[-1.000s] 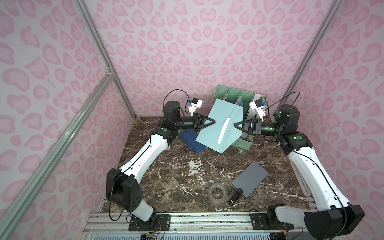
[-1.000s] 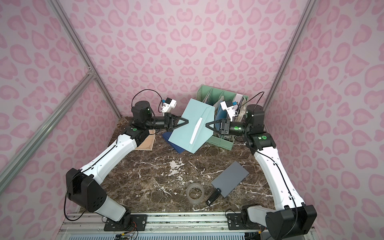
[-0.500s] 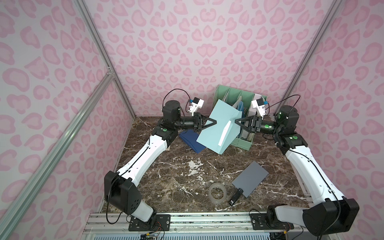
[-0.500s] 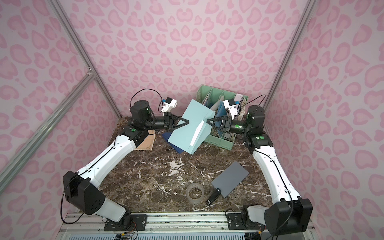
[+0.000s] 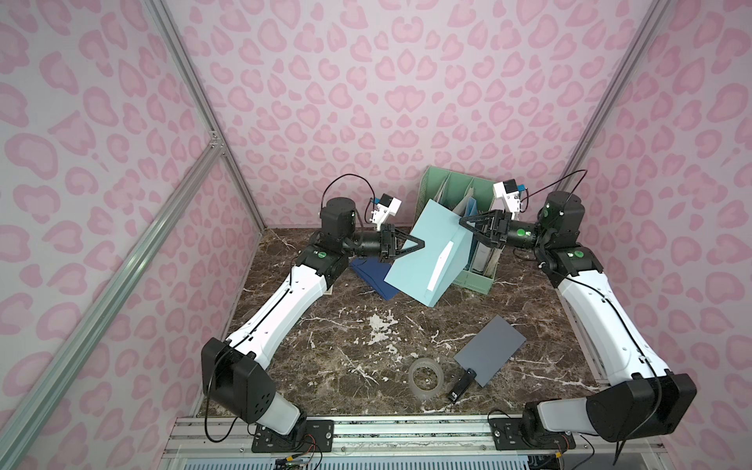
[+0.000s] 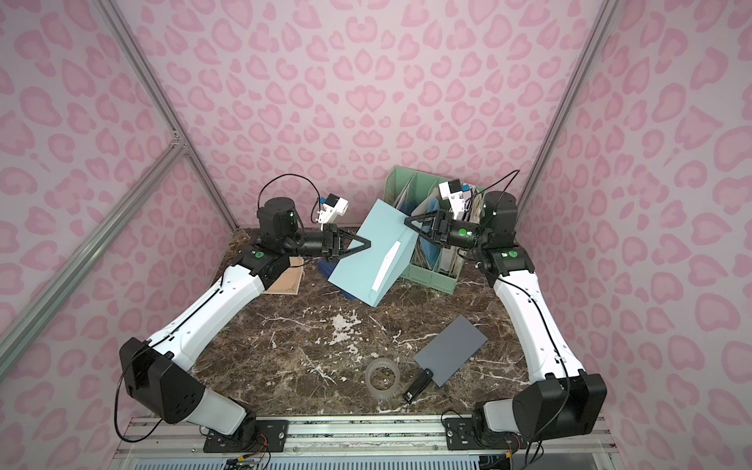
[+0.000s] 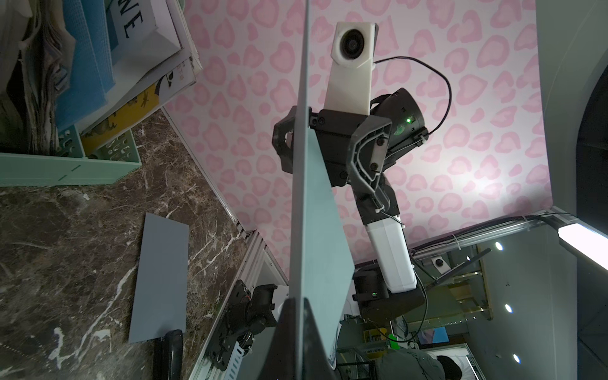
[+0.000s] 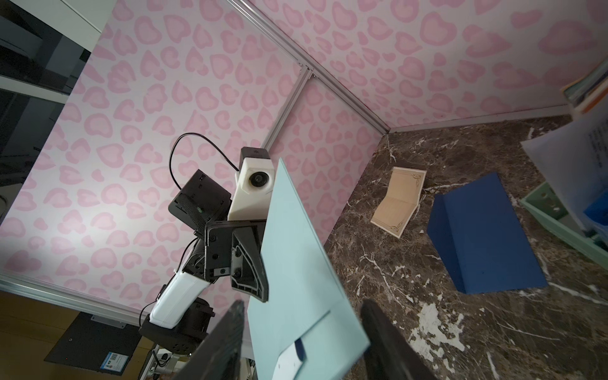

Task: Take the letter paper out of the envelope
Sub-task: Pick up the envelope from the center of the board.

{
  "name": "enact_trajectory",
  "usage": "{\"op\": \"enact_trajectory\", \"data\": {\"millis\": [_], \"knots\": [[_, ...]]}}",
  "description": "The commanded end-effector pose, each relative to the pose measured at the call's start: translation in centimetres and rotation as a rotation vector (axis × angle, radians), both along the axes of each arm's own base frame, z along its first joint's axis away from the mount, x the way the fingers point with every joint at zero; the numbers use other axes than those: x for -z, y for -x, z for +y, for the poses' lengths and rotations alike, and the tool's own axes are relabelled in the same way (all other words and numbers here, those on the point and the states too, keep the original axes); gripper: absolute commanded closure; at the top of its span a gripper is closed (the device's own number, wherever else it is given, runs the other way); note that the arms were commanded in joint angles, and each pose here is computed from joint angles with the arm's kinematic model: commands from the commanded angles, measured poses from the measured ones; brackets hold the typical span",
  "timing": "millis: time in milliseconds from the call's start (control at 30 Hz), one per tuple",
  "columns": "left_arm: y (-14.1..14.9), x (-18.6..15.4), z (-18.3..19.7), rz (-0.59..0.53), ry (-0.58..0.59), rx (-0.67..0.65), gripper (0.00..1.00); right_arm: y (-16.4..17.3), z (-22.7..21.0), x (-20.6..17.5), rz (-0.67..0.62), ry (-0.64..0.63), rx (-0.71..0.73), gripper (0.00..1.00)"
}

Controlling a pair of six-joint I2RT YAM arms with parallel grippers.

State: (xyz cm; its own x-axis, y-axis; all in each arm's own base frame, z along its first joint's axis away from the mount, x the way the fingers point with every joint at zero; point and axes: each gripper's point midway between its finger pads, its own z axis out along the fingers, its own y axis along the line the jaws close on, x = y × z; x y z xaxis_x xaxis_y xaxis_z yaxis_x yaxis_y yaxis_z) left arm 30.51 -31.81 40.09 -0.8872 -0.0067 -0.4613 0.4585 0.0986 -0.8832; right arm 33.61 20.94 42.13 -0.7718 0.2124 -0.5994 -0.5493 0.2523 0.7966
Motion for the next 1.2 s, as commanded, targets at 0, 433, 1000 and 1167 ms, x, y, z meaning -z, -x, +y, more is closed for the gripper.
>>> {"op": "enact_trajectory", "data": {"millis": [0, 433, 1000, 1167], "knots": [[0.2, 0.1, 0.1, -0.039, -0.021, -0.007, 0.97, 0.2, 0.3, 0.9, 0.035, 0.034, 0.009, 0.41], [0.0, 0.5, 0.3, -0.043, -0.044, -0.03, 0.99, 1.2, 0.8, 2.9, 0.094, 0.062, -0.002, 0.66], [-0.3, 1.0, 0.3, -0.026, -0.049, -0.036, 0.98, 1.8, 0.4, 2.8, 0.106, 0.003, -0.007, 0.97], [-0.3, 1.2, 0.3, -0.021, -0.057, -0.041, 0.84, 1.9, 0.3, 2.7, 0.104, -0.009, -0.004, 1.0]]}}
